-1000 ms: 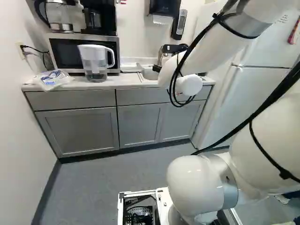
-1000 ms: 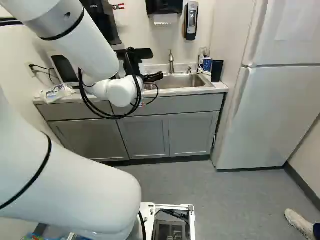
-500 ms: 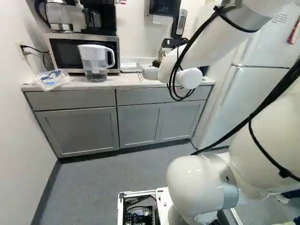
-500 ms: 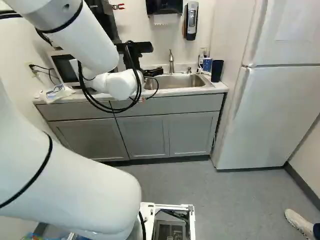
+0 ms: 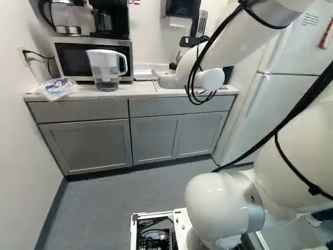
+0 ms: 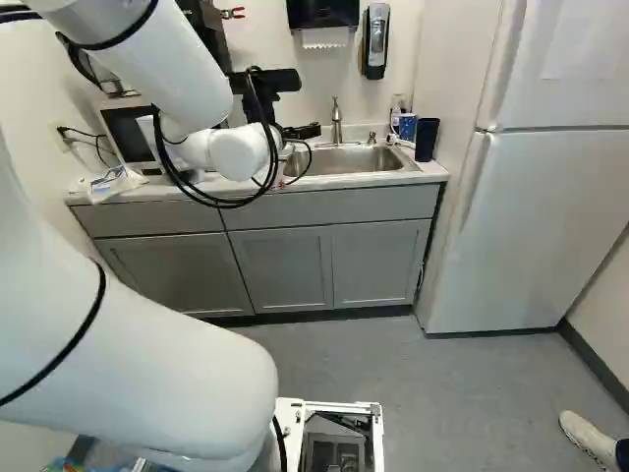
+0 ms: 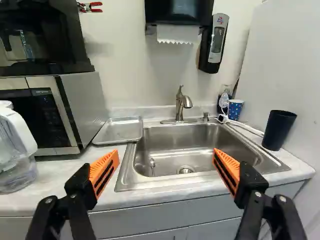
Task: Rinse the cup and place it in the tray
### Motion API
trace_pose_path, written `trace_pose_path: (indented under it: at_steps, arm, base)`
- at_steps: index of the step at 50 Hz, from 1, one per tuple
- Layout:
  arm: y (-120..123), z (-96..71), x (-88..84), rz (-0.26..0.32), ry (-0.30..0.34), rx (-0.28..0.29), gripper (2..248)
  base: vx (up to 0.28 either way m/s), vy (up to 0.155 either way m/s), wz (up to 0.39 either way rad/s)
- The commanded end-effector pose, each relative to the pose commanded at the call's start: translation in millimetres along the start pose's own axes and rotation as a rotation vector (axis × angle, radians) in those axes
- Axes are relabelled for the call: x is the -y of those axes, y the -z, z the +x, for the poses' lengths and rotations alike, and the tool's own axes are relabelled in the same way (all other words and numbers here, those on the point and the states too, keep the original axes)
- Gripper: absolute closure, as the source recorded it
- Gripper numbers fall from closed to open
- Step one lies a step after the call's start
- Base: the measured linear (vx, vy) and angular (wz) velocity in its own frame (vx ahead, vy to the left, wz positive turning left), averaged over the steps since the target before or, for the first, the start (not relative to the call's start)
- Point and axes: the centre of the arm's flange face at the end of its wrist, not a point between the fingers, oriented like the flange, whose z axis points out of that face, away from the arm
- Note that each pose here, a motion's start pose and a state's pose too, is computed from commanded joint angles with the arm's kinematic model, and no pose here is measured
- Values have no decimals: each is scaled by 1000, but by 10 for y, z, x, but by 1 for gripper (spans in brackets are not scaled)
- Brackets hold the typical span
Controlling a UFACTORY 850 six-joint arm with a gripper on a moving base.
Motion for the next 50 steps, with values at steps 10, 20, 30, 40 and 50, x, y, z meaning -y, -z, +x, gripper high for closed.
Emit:
trace_pose_path:
  at_steps: [10,20,30,40,50]
  arm:
    - [-44,93,1,0,0,1,3]
    - [-87,188,2,0,0,1,3]
    - [-127,281,3,1,0,2,3]
    - [-162,372,4,1,0,5,3]
    - [-193,464,5,1,0,7,3]
  base:
    - [0,0,0]
    - [0,0,0]
    - [0,0,0]
    - [0,0,0]
    - [0,0,0]
